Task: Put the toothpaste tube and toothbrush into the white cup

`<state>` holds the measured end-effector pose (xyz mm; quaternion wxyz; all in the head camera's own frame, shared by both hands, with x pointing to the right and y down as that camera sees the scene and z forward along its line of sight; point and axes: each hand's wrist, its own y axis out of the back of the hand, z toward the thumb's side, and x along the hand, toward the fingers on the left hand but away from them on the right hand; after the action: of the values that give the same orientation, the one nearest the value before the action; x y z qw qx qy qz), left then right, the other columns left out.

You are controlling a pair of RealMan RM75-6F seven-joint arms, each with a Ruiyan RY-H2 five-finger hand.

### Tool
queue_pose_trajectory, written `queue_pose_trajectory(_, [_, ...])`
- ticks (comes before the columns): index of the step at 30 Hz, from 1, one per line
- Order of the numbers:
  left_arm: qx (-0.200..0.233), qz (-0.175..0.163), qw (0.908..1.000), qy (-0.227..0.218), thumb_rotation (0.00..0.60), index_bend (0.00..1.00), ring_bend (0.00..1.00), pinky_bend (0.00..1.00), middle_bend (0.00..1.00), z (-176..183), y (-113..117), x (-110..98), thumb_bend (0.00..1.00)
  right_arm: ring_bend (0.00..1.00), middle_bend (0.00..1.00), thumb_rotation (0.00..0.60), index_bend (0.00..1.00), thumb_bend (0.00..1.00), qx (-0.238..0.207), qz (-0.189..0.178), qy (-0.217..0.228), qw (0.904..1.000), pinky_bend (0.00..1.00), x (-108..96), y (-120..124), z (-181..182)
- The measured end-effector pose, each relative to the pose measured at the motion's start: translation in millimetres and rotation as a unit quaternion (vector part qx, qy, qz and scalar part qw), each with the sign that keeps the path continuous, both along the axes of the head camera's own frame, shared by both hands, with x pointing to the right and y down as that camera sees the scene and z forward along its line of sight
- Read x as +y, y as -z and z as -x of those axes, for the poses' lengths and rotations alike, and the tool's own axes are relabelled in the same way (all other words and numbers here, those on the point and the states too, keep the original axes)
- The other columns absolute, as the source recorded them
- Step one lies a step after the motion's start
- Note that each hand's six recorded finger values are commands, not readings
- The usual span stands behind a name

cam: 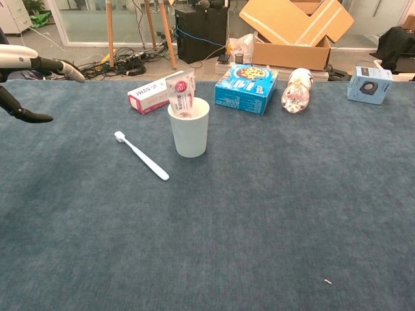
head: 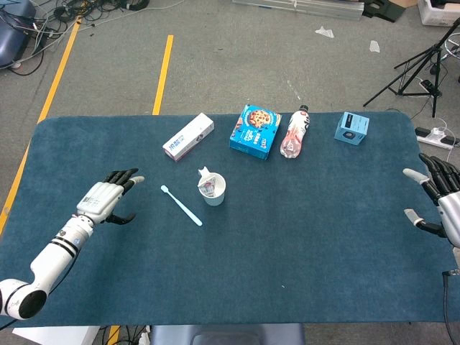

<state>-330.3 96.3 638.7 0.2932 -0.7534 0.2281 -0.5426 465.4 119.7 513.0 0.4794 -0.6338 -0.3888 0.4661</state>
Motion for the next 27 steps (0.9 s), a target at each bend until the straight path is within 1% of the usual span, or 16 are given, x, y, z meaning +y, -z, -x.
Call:
queue_pose_trajectory(2, [-0.019,-0.010,0.9992,-0.033,0.600,0.09,0.03,0.15,0.01,0.8,-2.9,3.3,0.29,0.00,0.00,0.600,0.23,0.20,0.001,0.000,-0.001,1.0000,0.13,0.1,0.4,0.5])
queue_pose_trajectory(3, [-0.028,-0.017,0.9983,-0.049,0.600,0.09,0.11,0.27,0.07,0.5,-4.0,4.3,0.29,0.00,0.00,0.600,0.23,0.20,0.001,0.000,-0.001,1.0000,0.13,0.2,0.6,0.6])
queue_pose_trajectory(4, [-0.040,-0.028,0.9963,-0.071,0.600,0.08,0.21,0.37,0.15,-0.3,-5.8,5.3,0.29,0.00,0.00,0.600,0.23,0.20,0.002,-0.001,-0.001,1.0000,0.13,0.2,0.9,0.6])
queue_pose_trajectory(5, [-0.049,-0.038,0.9942,-0.088,0.600,0.08,0.29,0.44,0.25,-1.2,-7.6,6.1,0.29,0.00,0.00,0.600,0.23,0.20,0.002,-0.001,-0.002,1.0000,0.13,0.1,1.2,0.4])
queue_pose_trajectory(6, [-0.058,-0.047,0.9917,-0.105,0.600,0.08,0.39,0.52,0.36,-2.4,-9.9,7.0,0.29,0.00,0.00,0.600,0.23,0.20,0.003,-0.001,-0.002,1.0000,0.13,0.1,1.4,0.2])
queue_pose_trajectory(7, [-0.067,-0.057,0.9883,-0.125,0.600,0.08,0.51,0.60,0.50,-4.7,-13.9,8.6,0.30,0.00,0.00,0.600,0.23,0.20,0.003,-0.001,-0.003,1.0000,0.13,0.1,1.8,-0.1])
queue_pose_trajectory(8, [-0.071,-0.061,0.9863,-0.136,0.600,0.08,0.57,0.65,0.58,-7.0,-17.5,9.9,0.31,0.00,0.00,0.600,0.23,0.20,0.003,-0.001,-0.004,1.0000,0.13,0.1,2.0,-0.4])
queue_pose_trajectory(10, [-0.074,-0.061,0.9834,-0.154,0.600,0.08,0.73,0.78,0.79,-13.9,-25.5,13.2,0.36,0.00,0.00,0.600,0.23,0.20,0.003,-0.001,-0.005,1.0000,0.13,0.2,2.5,-1.0])
queue_pose_trajectory(12, [-0.076,-0.056,0.9814,-0.167,0.600,0.08,0.82,0.85,0.93,-18.6,-30.5,15.0,0.43,0.00,0.00,0.600,0.23,0.20,0.003,-0.001,-0.006,1.0000,0.13,0.5,2.7,-1.7])
queue_pose_trajectory(13, [-0.078,-0.053,0.9798,-0.177,0.600,0.08,0.86,0.87,0.98,-22.2,-34.0,16.3,0.49,0.00,0.00,0.600,0.23,0.20,0.003,0.000,-0.007,1.0000,0.13,0.6,2.7,-2.3])
queue_pose_trajectory(16, [-0.079,-0.044,0.9754,-0.201,0.600,0.07,0.91,0.90,1.00,-34.2,-43.5,21.1,0.57,0.00,0.00,0.600,0.23,0.20,0.003,0.001,-0.009,1.0000,0.13,0.8,2.5,-4.0])
queue_pose_trajectory(20, [-0.078,-0.028,0.9710,-0.224,0.600,0.06,0.92,0.91,1.00,-47.7,-53.0,28.2,0.66,0.00,0.00,0.600,0.23,0.20,0.002,0.002,-0.011,0.9999,0.13,1.3,1.5,-6.1])
queue_pose_trajectory(23, [-0.075,-0.021,0.9680,-0.238,0.600,0.04,0.92,0.91,1.00,-59.0,-59.7,33.4,0.69,0.00,0.00,0.600,0.23,0.20,0.001,0.003,-0.012,0.9999,0.13,2.0,0.9,-7.5])
queue_pose_trajectory(27, [-0.069,-0.018,0.9670,-0.245,0.600,0.03,0.92,0.91,1.00,-71.8,-66.8,35.5,0.71,0.00,0.00,0.600,0.23,0.20,0.000,0.004,-0.014,0.9999,0.13,3.1,0.3,-9.9])
